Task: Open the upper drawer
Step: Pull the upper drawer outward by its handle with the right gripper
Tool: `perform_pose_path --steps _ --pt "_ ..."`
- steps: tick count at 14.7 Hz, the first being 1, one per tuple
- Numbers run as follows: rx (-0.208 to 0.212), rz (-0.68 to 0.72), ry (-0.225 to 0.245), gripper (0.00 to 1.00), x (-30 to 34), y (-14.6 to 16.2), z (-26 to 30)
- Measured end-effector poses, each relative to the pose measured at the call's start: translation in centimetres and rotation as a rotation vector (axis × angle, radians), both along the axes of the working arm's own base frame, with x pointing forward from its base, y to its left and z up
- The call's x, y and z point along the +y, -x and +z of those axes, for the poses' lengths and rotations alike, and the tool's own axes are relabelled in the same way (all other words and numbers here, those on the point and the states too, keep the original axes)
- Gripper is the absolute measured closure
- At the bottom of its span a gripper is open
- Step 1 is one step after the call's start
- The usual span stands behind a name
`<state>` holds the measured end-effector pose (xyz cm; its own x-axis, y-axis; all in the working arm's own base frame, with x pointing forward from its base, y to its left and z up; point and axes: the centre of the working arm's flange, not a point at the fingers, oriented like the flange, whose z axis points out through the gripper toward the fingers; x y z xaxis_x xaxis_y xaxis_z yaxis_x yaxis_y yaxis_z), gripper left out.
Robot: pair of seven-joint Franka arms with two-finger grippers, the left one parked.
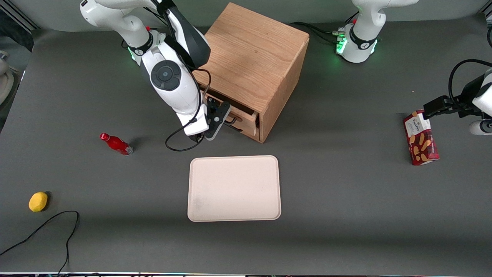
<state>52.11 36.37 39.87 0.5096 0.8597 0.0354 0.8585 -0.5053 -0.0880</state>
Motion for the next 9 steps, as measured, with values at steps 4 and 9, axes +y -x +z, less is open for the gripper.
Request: perform_pose_path --steps 4,9 --pt "-0.014 -0.008 -0.007 0.00 -0.1 -0.8 0.1" --pt "-0.026 -0.022 -0.013 0.00 -1.3 -2.8 0.1"
